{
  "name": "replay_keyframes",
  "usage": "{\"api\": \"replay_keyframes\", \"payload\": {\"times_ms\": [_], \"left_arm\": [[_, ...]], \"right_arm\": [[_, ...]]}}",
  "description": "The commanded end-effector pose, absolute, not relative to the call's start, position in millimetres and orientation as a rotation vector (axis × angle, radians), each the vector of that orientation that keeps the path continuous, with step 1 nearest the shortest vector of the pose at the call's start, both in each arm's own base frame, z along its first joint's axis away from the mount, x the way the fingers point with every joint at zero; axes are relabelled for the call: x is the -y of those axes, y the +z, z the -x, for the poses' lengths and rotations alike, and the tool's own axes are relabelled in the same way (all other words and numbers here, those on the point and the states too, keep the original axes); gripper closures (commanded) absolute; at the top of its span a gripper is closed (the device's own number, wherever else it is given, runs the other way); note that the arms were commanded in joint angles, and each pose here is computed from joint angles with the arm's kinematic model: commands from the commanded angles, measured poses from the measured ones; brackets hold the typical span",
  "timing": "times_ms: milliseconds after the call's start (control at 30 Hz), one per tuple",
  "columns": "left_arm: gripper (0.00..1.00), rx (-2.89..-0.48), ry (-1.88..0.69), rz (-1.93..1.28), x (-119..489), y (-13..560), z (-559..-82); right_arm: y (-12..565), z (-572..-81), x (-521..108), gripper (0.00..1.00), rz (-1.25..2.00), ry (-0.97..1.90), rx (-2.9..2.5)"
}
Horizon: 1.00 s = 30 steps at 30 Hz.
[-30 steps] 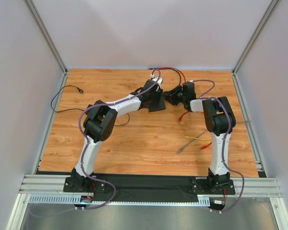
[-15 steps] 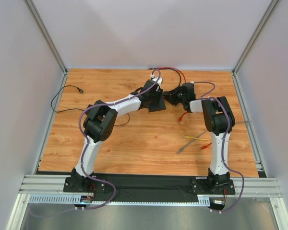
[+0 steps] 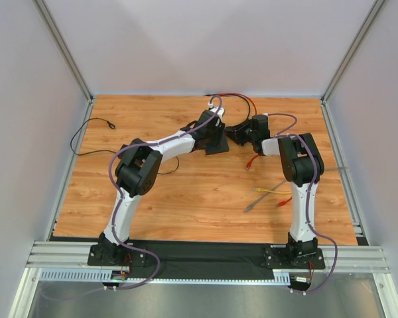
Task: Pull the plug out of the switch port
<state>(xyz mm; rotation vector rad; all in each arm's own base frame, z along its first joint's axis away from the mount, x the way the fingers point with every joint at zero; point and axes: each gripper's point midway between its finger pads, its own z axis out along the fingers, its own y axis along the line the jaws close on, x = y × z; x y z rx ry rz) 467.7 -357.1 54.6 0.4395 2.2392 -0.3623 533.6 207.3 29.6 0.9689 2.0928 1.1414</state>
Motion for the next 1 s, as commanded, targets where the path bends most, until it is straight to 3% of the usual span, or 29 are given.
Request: {"api": "replay_keyframes", "payload": {"times_ms": [0,967], "left_arm": [[0.49,-2.219,-0.393,-0.445,365,66,-470],[0.50,-2.269,-0.369,-0.405,358,59,-475]], "right_arm": [[18,-535,-209,0.69,-0.989,1.124,-2.109],[6,-534,-206,0.92,-1.059,1.108,-2.126]]}}
